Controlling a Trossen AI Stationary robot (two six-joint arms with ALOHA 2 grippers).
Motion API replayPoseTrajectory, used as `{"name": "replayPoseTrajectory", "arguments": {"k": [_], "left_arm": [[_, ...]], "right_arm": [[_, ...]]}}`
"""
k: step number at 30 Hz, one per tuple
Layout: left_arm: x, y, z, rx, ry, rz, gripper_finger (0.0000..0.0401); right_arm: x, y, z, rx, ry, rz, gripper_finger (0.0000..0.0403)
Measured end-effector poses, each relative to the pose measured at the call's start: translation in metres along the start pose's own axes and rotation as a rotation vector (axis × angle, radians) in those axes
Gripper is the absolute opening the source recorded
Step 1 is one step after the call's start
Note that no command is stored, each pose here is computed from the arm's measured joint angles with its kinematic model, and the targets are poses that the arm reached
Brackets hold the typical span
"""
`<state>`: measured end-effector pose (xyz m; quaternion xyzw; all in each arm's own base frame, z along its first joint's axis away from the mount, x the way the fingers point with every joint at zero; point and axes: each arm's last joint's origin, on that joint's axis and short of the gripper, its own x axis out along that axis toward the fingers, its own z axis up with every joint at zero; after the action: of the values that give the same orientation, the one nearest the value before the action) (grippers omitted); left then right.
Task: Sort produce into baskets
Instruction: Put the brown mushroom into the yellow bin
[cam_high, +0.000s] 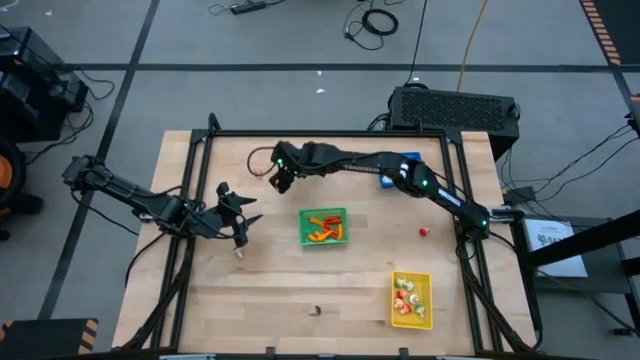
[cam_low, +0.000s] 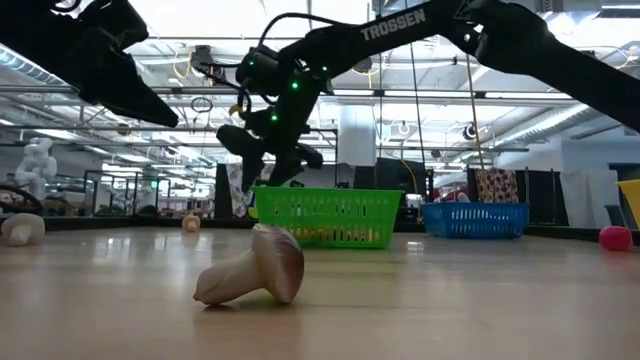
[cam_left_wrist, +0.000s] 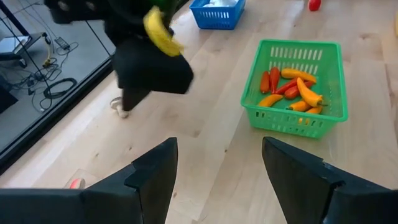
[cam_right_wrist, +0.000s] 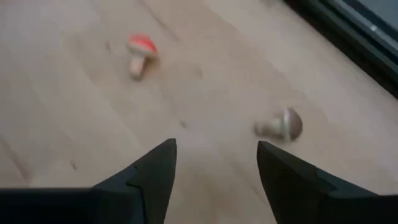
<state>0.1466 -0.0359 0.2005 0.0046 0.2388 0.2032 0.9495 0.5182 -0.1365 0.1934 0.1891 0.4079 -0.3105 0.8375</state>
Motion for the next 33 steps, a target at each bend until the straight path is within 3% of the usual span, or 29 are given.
{"name": "replayPoseTrajectory", "arguments": {"k": [7, 13, 16, 20, 29, 33], "left_arm": [[0.000, -0.001, 0.000, -0.004, 0.009, -0.021, 0.0242], [0.000, -0.001, 0.000, -0.006, 0.009, -0.022, 0.0242], [0.000, -0.001, 0.000, -0.006, 0.009, -0.022, 0.0242], [0.000, -0.001, 0.000, -0.007, 0.009, -0.022, 0.0242], [0.000, -0.001, 0.000, -0.030, 0.009, -0.022, 0.0242], [0.000, -0.001, 0.000, -0.030, 0.009, -0.022, 0.0242]], "right_arm": [[-0.001, 0.012, -0.007, 0.065, -0.010, -0.005, 0.0212], [-0.003, 0.034, -0.032, 0.289, -0.241, -0.329, 0.0212], [-0.005, 0.046, -0.045, 0.357, -0.366, -0.422, 0.0212], [0.005, 0.050, -0.048, 0.388, -0.433, -0.380, 0.0212], [0.047, 0.026, -0.076, 0.546, -0.495, -0.347, 0.0212], [0.064, 0.015, -0.089, 0.537, -0.552, -0.316, 0.0212]]}}
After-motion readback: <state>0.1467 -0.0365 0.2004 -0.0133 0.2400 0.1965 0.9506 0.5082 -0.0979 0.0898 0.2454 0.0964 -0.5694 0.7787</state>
